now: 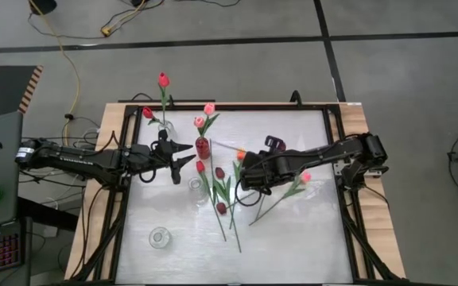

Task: Sort flowers into vase by color
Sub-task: Put the orange tulip into the middle transparent vase

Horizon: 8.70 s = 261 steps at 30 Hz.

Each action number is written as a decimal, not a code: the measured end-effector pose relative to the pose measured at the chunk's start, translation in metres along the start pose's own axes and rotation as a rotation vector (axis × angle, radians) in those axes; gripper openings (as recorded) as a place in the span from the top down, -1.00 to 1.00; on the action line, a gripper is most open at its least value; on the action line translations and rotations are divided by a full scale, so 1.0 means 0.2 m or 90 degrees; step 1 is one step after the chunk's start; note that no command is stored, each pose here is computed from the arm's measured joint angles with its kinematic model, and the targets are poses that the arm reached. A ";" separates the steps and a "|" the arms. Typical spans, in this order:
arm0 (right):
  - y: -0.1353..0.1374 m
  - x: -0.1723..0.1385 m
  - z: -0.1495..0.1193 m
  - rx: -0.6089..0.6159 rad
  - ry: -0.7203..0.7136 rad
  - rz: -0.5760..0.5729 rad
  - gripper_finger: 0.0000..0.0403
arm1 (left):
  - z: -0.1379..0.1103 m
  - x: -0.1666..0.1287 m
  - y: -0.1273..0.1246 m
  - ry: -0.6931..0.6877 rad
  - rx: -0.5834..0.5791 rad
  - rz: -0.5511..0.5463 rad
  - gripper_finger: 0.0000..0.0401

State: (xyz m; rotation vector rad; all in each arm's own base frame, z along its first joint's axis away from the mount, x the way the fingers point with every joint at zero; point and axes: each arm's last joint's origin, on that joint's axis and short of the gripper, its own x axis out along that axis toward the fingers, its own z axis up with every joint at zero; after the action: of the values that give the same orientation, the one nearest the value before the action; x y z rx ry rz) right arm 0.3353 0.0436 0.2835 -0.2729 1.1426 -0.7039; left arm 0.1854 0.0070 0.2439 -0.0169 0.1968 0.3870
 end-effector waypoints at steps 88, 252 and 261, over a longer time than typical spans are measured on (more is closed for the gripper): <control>0.02 -0.19 -0.14 0.202 -0.405 -0.314 0.82 | -0.03 0.53 -0.24 -0.041 0.007 -0.085 0.23; 0.10 -0.12 -0.16 -0.975 -0.256 -0.398 0.82 | 0.24 0.76 -0.35 0.023 -0.105 -0.082 0.29; 0.10 -0.12 -0.16 -0.975 -0.256 -0.398 0.82 | 0.24 0.76 -0.35 0.022 -0.105 -0.083 0.57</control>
State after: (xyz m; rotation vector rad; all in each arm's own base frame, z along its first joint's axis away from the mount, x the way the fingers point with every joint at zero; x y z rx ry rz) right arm 0.3082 0.0782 0.2766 -2.0230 0.9867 -0.1225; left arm 0.3595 0.0016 0.2604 -0.1988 0.1971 0.2719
